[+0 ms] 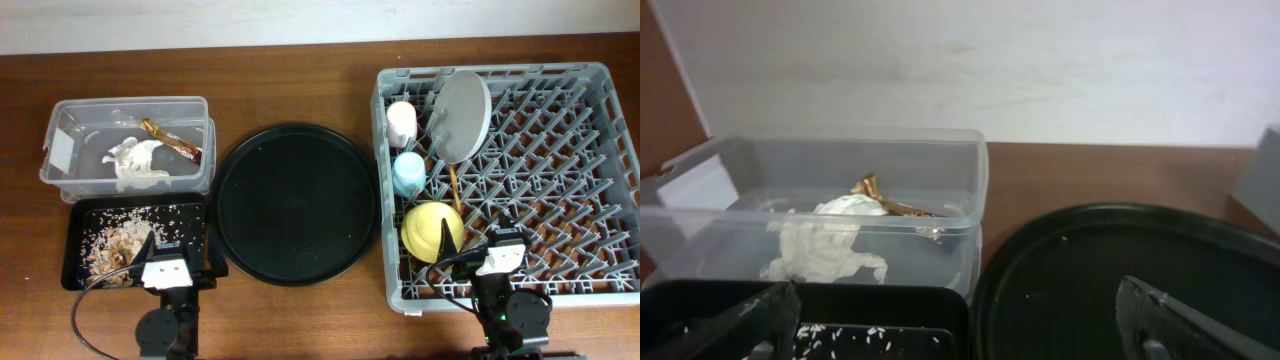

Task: Sort waste into correct bins and load items into the dishwasher rack

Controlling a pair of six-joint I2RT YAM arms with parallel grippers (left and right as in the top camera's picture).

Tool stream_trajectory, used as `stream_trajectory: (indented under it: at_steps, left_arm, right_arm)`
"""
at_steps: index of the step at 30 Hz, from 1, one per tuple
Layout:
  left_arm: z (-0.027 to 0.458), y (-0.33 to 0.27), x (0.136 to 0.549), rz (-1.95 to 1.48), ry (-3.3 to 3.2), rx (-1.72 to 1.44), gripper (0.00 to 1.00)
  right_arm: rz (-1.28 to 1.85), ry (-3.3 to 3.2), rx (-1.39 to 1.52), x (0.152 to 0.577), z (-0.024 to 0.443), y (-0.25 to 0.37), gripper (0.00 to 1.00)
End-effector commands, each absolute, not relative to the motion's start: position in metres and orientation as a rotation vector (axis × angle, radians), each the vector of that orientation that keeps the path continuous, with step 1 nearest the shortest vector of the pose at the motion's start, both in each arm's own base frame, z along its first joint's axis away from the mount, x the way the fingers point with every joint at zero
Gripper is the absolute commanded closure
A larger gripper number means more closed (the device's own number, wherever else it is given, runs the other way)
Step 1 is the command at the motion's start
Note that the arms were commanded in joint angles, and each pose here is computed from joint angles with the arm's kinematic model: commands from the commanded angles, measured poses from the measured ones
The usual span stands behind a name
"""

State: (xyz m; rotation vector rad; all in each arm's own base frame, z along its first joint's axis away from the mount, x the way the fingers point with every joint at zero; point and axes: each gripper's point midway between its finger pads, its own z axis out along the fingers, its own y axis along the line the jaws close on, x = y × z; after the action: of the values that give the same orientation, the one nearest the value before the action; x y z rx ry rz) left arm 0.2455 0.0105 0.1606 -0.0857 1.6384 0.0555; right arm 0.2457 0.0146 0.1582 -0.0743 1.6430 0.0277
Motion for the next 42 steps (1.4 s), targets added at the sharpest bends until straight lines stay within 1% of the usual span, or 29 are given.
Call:
stream_trajectory:
  at_steps: [1,5,42]
  left_arm:
    - [0.1612,0.0210,0.2442,0.046,1.619,-0.194,0.01]
    - [0.1612,0.0289,0.2433,0.066,1.615,-0.226,0.01]
    - [0.1613,0.0282,0.2435,0.063,1.615,-0.223,0.01]
  right_arm:
    - [0.030,1.646,-0.078,0.2456,0.1560,0.0148,0.02]
    - [0.030,1.646,-0.078,0.2456,0.1560,0.0148,0.02]
    - [0.030,1.647,-0.078,0.2456,0.1559,0.0148,0.02]
